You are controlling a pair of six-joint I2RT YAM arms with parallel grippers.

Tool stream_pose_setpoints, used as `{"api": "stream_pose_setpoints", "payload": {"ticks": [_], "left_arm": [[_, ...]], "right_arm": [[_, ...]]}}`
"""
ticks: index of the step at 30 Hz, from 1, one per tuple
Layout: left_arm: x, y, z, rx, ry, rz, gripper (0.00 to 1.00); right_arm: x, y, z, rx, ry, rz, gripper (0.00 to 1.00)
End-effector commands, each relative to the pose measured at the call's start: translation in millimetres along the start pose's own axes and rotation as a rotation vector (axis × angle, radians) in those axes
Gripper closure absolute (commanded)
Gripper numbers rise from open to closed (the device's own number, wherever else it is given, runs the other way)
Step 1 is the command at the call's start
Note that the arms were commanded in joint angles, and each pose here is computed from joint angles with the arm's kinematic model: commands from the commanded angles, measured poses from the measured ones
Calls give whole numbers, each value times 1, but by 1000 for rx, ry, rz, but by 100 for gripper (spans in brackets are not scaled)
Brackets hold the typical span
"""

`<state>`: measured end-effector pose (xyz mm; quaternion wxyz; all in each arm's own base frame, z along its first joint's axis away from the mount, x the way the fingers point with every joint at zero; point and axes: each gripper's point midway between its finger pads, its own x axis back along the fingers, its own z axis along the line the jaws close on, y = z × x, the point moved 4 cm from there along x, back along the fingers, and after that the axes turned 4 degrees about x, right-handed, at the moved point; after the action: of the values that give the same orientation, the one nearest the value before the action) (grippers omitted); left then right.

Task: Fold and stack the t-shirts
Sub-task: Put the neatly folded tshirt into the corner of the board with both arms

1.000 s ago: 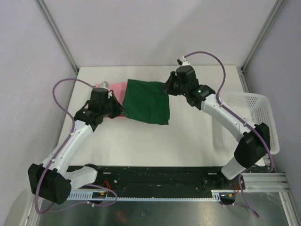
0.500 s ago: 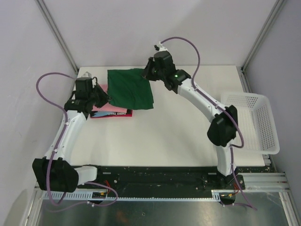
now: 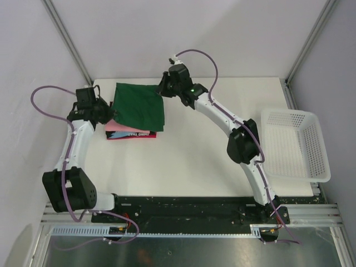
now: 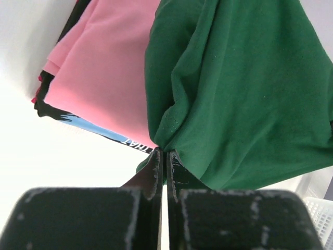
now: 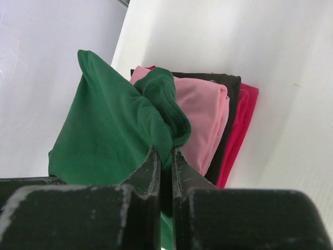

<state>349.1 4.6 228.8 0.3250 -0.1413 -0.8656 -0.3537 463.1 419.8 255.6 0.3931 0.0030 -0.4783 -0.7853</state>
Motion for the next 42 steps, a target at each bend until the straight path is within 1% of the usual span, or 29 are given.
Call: {"api": "stream_pose_setpoints", "payload": {"ticks": [1, 9, 19, 25, 27, 29, 30, 32, 33, 34, 36, 37, 39, 42], "left_arm": [[3, 30, -6, -14, -22, -70, 100], [-8, 45, 9, 15, 16, -72, 100], [-24, 56, 29, 43, 75, -70, 100], [-41, 55, 54, 53, 169, -60, 100], [-51, 54, 66, 53, 213, -52, 100], [-63, 52, 77, 48, 247, -35, 99], [-68, 51, 82, 43, 262, -25, 96], [-78, 50, 91, 36, 284, -9, 87], [-81, 52, 96, 32, 303, -11, 78], [-84, 55, 100, 33, 314, -13, 70], [-85, 58, 103, 37, 323, -18, 62], [-83, 59, 104, 38, 324, -22, 59], [-76, 64, 101, 34, 319, -45, 53], [-59, 69, 92, 22, 292, -88, 48]], "right_arm": [[1, 38, 34, -3, 124, -135, 100], [-14, 37, 35, -33, 155, -158, 100], [-34, 24, 29, -72, 163, -153, 100], [-53, 14, 22, -78, 177, -154, 100], [-61, 8, 19, -72, 185, -154, 93], [-68, 1, 12, -70, 184, -146, 84], [-72, -2, 7, -72, 179, -140, 78], [-75, -6, -1, -75, 167, -131, 66], [-75, -5, -5, -76, 157, -127, 60], [-74, -3, -12, -79, 144, -126, 50], [-71, 3, -21, -83, 130, -120, 30], [-69, 6, -26, -86, 127, -114, 23], [-61, 16, -34, -93, 115, -104, 17], [-44, 28, -38, -90, 94, -92, 14]]}}
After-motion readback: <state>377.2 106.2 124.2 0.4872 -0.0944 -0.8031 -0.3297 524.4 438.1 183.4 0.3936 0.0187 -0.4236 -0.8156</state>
